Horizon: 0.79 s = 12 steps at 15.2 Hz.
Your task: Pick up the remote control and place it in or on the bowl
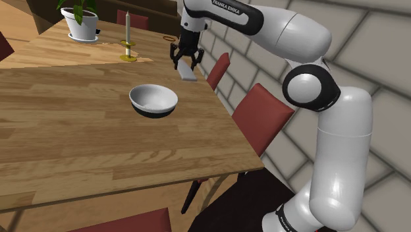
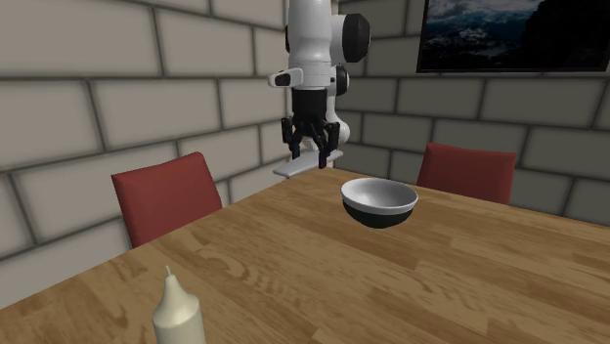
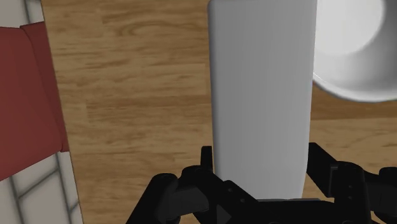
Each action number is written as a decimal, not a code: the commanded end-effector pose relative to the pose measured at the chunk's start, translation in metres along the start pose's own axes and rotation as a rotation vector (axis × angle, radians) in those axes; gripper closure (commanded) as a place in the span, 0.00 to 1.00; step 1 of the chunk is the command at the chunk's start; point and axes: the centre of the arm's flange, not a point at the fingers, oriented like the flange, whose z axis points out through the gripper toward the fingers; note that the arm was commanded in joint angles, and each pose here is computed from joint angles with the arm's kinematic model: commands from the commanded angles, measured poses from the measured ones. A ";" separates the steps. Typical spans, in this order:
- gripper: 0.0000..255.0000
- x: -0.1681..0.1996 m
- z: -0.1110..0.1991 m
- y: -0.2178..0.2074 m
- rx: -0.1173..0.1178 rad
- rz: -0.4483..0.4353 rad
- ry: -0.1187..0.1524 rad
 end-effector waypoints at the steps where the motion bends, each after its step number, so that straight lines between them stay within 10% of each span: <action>1: 1.00 -0.016 0.000 -0.019 0.000 0.000 0.000; 12: 1.00 -0.110 -0.002 -0.130 0.000 0.000 0.000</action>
